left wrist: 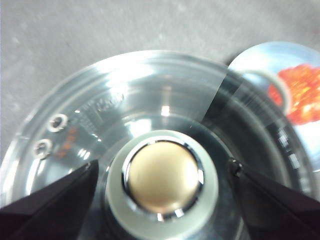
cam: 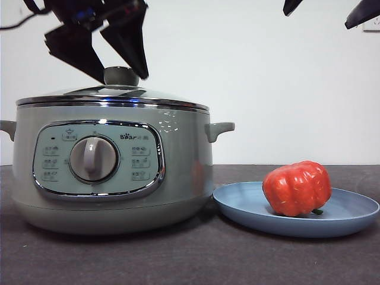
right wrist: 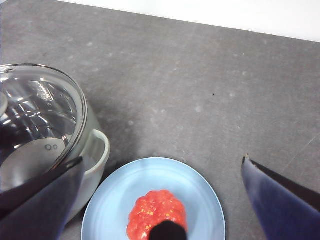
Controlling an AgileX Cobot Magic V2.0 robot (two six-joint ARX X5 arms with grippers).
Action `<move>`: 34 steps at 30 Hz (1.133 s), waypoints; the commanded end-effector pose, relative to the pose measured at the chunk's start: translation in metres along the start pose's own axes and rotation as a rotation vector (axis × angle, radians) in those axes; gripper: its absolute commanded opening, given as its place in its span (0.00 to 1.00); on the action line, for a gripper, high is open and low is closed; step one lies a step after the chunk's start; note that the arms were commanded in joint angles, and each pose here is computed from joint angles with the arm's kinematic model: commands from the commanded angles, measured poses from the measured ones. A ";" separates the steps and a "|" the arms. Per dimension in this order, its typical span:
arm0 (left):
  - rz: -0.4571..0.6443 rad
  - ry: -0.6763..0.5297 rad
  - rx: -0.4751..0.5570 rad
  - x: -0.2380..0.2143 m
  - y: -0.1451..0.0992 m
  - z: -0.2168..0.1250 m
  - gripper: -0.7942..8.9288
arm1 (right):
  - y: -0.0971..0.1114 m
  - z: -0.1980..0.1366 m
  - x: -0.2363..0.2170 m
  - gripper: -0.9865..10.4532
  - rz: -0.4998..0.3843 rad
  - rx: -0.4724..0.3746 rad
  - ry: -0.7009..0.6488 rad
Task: Take the pumpkin out from the steamer,put the pumpkin in the blue plate,close the lid
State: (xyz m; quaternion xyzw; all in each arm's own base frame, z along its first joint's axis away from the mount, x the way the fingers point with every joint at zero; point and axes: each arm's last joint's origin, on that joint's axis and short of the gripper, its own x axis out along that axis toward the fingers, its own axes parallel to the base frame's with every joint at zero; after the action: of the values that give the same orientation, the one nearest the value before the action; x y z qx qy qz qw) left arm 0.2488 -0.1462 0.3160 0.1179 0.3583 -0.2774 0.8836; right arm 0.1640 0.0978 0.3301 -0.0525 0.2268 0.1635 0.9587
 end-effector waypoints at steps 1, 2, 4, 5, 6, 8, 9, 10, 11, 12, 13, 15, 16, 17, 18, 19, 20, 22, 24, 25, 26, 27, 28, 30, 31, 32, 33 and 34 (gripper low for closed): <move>0.007 -0.043 -0.016 -0.020 0.000 0.001 0.53 | 0.000 -0.001 0.000 0.56 0.003 0.008 0.002; 0.007 -0.050 -0.016 -0.025 0.000 0.000 0.51 | 0.000 -0.001 0.000 0.53 0.002 0.008 0.002; 0.008 -0.066 -0.014 -0.040 -0.001 -0.002 0.38 | 0.000 -0.002 0.000 0.43 0.003 0.008 0.003; 0.008 -0.073 -0.014 -0.046 -0.002 -0.003 0.32 | 0.000 -0.002 0.000 0.38 0.002 0.008 0.005; 0.009 -0.080 -0.012 -0.053 -0.002 -0.004 0.24 | 0.000 -0.002 0.000 0.31 0.002 0.008 0.006; 0.011 -0.094 -0.007 -0.065 -0.003 -0.007 0.07 | 0.000 -0.002 0.000 0.19 0.002 0.005 0.012; 0.013 -0.105 -0.007 -0.071 -0.004 -0.008 0.08 | 0.000 -0.003 0.000 0.13 0.001 0.004 0.019; 0.016 -0.117 -0.006 -0.076 -0.004 -0.009 0.07 | 0.000 -0.004 0.000 0.07 0.000 0.000 0.023; 0.021 -0.129 -0.006 -0.081 -0.004 -0.010 0.07 | 0.000 -0.004 0.000 0.07 0.000 -0.002 0.027; 0.028 -0.140 -0.003 -0.085 -0.004 -0.011 0.07 | 0.000 -0.004 0.000 0.07 -0.001 -0.002 0.028; 0.044 -0.156 0.003 -0.092 -0.004 -0.012 0.07 | 0.000 -0.005 -0.001 0.07 0.000 -0.002 0.025; 0.057 -0.183 0.021 -0.101 -0.005 -0.015 0.07 | -0.001 -0.006 -0.003 0.07 0.000 0.001 0.011; 0.068 -0.198 0.020 -0.106 -0.005 -0.017 0.07 | -0.001 -0.007 -0.005 0.07 0.001 0.004 -0.001; 0.080 -0.219 0.020 -0.111 -0.005 -0.021 0.07 | -0.002 -0.009 -0.007 0.07 0.003 0.008 -0.019; 0.093 -0.248 0.019 -0.116 -0.006 -0.029 0.07 | -0.003 -0.012 -0.009 0.07 0.005 0.014 -0.046; 0.108 -0.276 0.017 -0.119 -0.006 -0.037 0.07 | -0.004 -0.016 -0.012 0.07 0.005 0.019 -0.072; 0.119 -0.308 0.014 -0.121 -0.007 -0.049 0.07 | -0.005 -0.023 -0.015 0.07 0.007 0.027 -0.107; 0.146 -0.358 0.008 -0.122 -0.008 -0.076 0.07 | -0.007 -0.037 -0.020 0.07 0.012 0.042 -0.168; 0.161 -0.397 0.000 -0.118 -0.009 -0.103 0.07 | -0.009 -0.052 -0.024 0.07 0.018 0.058 -0.229; 0.162 -0.412 0.000 -0.118 -0.010 -0.114 0.07 | -0.010 -0.057 -0.025 0.07 0.019 0.063 -0.246; 0.161 -0.417 -0.005 -0.117 -0.010 -0.121 0.07 | -0.010 -0.061 -0.026 0.07 0.020 0.065 -0.248; 0.158 -0.414 -0.018 -0.117 -0.011 -0.126 0.07 | -0.011 -0.062 -0.027 0.07 0.019 0.073 -0.239; 0.154 -0.401 -0.038 -0.117 -0.011 -0.128 0.07 | -0.011 -0.063 -0.027 0.07 0.017 0.080 -0.235; 0.150 -0.358 -0.053 -0.116 -0.011 -0.133 0.08 | -0.011 -0.063 -0.027 0.07 0.015 0.075 -0.229; 0.149 -0.342 -0.053 -0.116 -0.011 -0.134 0.08 | -0.011 -0.064 -0.027 0.07 0.015 0.074 -0.227; 0.148 -0.324 -0.052 -0.115 -0.011 -0.136 0.08 | -0.011 -0.064 -0.027 0.07 0.018 0.073 -0.225; 0.147 -0.307 -0.052 -0.114 -0.011 -0.137 0.08 | -0.011 -0.064 -0.027 0.07 0.019 0.073 -0.223; 0.145 -0.292 -0.052 -0.113 -0.011 -0.138 0.08 | -0.011 -0.064 -0.026 0.07 0.020 0.072 -0.220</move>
State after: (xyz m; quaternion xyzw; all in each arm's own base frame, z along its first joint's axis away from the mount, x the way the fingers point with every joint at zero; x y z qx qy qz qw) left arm 0.0966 -0.0535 0.2971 0.0849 0.2213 -0.2207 0.9461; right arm 0.1182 0.0685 0.2881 -0.0018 0.1238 0.1704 0.9776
